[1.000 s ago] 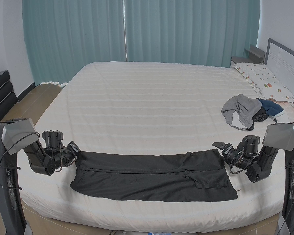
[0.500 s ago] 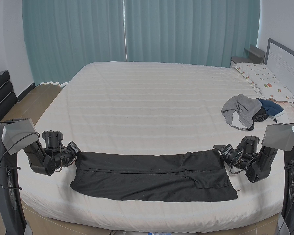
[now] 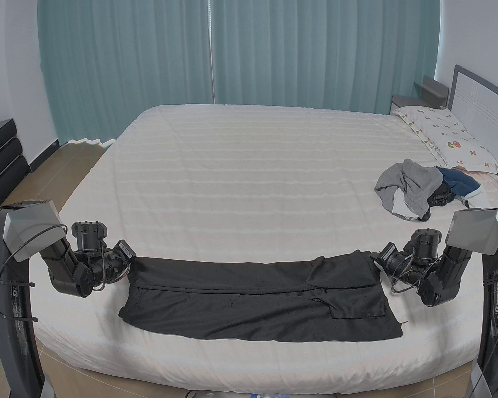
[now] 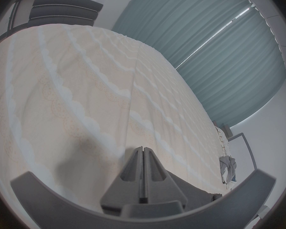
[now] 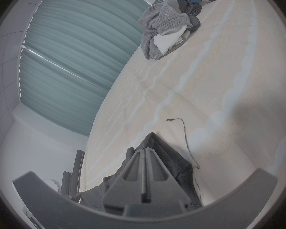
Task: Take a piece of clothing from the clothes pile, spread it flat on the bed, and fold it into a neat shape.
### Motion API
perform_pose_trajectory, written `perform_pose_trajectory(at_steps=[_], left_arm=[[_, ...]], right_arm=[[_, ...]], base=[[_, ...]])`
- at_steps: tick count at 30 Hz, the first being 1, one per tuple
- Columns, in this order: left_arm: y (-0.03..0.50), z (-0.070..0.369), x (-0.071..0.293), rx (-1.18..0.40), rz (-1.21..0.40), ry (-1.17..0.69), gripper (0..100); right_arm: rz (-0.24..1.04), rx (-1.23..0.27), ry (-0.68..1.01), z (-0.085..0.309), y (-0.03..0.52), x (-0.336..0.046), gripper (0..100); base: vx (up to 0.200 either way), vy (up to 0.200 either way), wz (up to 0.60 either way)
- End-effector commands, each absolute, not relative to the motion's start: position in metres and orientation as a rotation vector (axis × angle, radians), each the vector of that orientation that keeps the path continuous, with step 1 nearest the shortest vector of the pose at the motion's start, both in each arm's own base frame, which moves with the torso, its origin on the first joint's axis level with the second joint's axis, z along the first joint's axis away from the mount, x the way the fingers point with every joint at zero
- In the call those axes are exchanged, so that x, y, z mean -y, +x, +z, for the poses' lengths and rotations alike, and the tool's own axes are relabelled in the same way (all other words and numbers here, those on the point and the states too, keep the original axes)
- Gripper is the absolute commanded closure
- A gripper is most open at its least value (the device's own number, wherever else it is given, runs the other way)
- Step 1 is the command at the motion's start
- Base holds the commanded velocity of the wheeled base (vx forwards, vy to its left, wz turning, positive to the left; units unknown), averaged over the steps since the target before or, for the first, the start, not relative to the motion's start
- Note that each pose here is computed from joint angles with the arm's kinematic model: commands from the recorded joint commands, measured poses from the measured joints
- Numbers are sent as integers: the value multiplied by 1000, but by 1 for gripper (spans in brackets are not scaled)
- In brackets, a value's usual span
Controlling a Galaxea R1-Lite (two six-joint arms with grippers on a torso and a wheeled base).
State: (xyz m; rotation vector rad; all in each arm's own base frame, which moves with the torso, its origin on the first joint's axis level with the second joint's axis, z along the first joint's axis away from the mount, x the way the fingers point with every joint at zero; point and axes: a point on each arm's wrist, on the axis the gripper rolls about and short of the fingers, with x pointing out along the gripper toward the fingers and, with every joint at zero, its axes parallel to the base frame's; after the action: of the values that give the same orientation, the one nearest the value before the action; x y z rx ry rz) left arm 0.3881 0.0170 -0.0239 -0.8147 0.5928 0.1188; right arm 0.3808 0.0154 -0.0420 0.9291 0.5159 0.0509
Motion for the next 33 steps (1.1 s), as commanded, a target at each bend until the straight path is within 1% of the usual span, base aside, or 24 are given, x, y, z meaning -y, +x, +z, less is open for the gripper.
perform_pose_trajectory(at_steps=[1, 11, 12, 14, 15, 21, 25, 27, 29, 31, 32, 33], left_arm=[[388, -24, -17, -594, 119, -814, 100], [388, -24, -17, -594, 119, -814, 100], [388, -24, -17, -594, 119, -814, 100], [388, -24, -17, -594, 118, -816, 100], [388, -24, -17, -593, 118, -816, 0], [387, -21, -22, -582, 128, -826, 0], [374, -3, -39, -567, 131, -846, 0], [364, 3, -40, -591, 80, -863, 0], [357, 6, -42, -611, 38, -868, 0], [339, 10, -42, -660, -58, -831, 0], [337, 10, -42, -665, -69, -821, 0], [328, 8, -40, -691, -105, -773, 0]], right_arm=[[46, -495, 931, -40, 384, -11, 100], [36, -491, 932, -44, 386, -7, 100], [36, -491, 932, -44, 386, -7, 0], [37, -492, 933, -44, 385, -8, 0], [38, -491, 933, -43, 384, -8, 0], [41, -483, 942, -35, 381, -8, 0], [27, -472, 1087, -18, 376, -7, 0], [20, -478, 1128, -16, 373, -7, 0], [20, -482, 1130, -16, 372, -7, 0], [25, -481, 1129, -18, 369, -9, 0], [26, -481, 1128, -18, 369, -8, 0], [33, -474, 1123, -19, 368, -9, 0]], base=[[0, 0, 0], [0, 0, 0], [0, 0, 0], [0, 0, 0], [0, 0, 0], [0, 0, 0], [0, 0, 0], [0, 0, 0], [0, 0, 0], [0, 0, 0], [0, 0, 0], [0, 0, 0]])
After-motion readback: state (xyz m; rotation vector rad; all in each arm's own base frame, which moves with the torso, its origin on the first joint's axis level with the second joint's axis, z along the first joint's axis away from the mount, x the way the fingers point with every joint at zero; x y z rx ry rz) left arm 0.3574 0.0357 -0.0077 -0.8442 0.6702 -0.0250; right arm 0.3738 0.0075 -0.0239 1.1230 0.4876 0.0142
